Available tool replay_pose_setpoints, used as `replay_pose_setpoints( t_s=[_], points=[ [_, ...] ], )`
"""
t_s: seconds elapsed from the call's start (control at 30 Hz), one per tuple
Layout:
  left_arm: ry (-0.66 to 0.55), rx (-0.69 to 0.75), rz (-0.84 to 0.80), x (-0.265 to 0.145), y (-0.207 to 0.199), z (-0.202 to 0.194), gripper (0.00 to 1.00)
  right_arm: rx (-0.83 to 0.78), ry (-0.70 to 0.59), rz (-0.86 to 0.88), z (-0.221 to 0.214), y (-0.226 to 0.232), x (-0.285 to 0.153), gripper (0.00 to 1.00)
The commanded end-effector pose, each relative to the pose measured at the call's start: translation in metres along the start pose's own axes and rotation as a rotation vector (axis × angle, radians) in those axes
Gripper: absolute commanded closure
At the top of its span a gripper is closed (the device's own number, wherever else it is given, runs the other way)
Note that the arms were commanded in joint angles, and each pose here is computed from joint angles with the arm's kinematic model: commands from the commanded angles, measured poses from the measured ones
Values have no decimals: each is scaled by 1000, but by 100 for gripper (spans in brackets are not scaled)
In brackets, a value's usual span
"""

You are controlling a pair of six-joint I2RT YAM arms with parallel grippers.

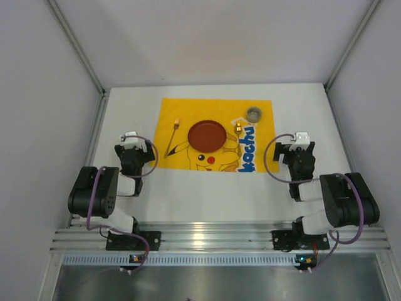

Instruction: Set the dinner table for one person

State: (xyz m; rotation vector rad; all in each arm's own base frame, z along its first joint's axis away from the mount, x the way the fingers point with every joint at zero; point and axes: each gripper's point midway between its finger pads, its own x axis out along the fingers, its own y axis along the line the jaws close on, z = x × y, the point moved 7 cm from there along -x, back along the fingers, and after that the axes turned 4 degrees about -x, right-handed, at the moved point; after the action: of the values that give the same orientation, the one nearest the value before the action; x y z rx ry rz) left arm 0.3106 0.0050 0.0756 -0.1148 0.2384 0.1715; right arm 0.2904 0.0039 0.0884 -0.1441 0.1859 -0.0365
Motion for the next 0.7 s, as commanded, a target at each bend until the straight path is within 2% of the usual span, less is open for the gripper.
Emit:
replay_pose_setpoints(
  t_s=[0.0,0.67],
  points=[
    [-94,-11,-24,6,-4,21,1,30,-164,-21,37,-5,12,0],
    [-91,-10,-23,6,-4,20,1,38,-152,-37,36,-7,13,0]
  ],
)
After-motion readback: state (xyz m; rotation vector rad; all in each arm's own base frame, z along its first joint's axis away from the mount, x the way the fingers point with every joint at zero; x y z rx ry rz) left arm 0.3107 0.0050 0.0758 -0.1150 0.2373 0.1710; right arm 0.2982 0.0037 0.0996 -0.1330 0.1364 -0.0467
